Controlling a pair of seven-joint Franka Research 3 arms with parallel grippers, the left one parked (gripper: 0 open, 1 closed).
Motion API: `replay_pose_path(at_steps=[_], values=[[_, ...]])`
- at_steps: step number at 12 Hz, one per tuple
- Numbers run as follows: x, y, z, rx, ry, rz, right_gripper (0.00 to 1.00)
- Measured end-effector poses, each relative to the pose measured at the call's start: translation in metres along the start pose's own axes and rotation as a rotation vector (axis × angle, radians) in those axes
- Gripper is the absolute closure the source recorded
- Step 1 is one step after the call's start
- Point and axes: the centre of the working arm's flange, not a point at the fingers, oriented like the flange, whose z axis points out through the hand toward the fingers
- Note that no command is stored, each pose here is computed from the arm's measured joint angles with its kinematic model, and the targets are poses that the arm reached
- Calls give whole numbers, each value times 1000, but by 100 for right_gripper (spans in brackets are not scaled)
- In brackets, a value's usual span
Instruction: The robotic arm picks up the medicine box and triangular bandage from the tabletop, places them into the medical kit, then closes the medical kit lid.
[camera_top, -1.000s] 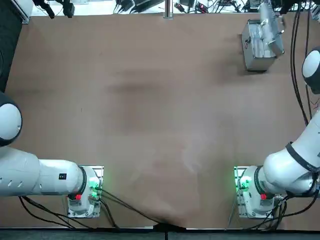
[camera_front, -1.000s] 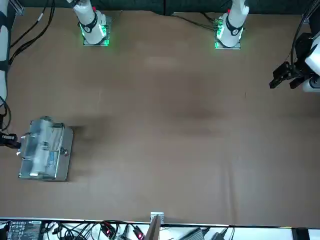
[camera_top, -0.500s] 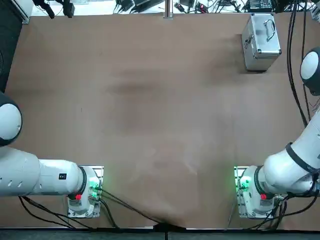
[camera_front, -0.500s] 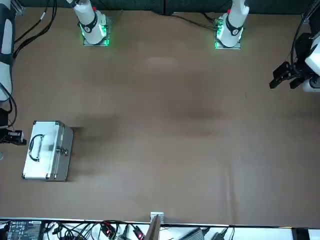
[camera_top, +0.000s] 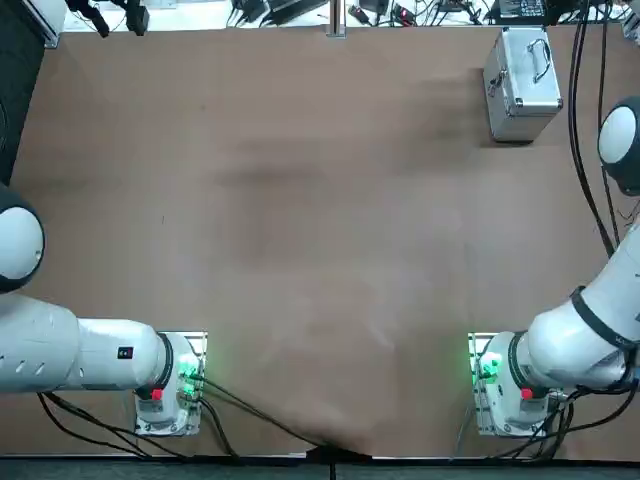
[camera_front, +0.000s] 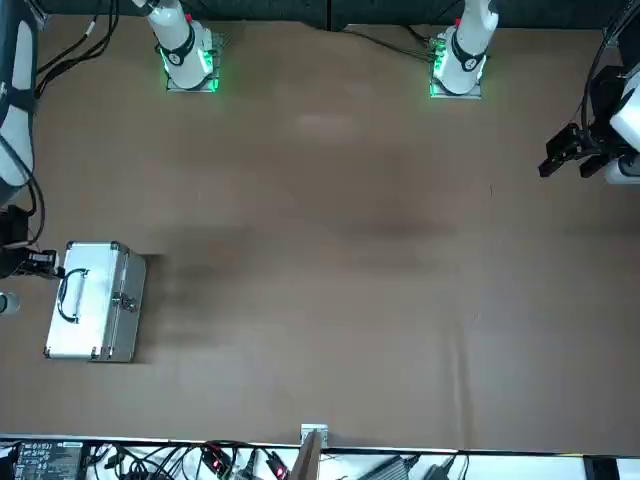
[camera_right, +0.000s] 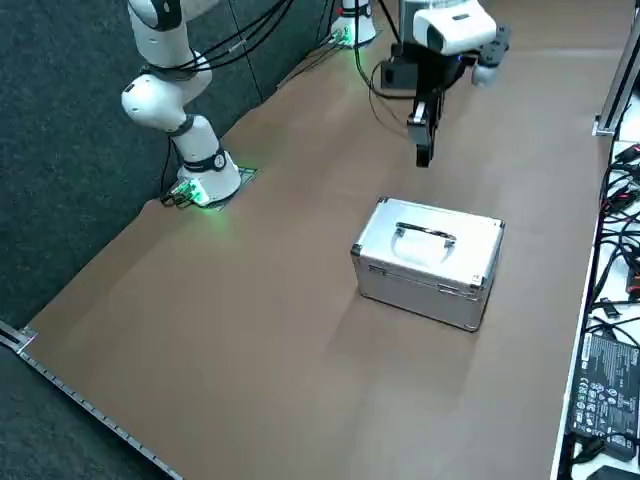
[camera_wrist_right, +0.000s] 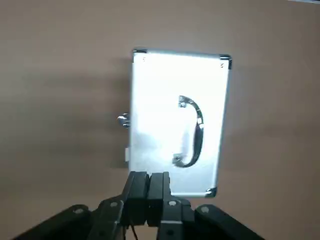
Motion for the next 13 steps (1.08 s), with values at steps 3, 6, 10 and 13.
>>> replay_pose_path(at_steps=[3,6,10,13], values=[[-11,-38,-29,2,-17,39,82],[-28,-71,-57,39,-41,41,48],[-47,-80,-92,83,-26,37,1],[-73,-95,-127,88,-32,23,0]])
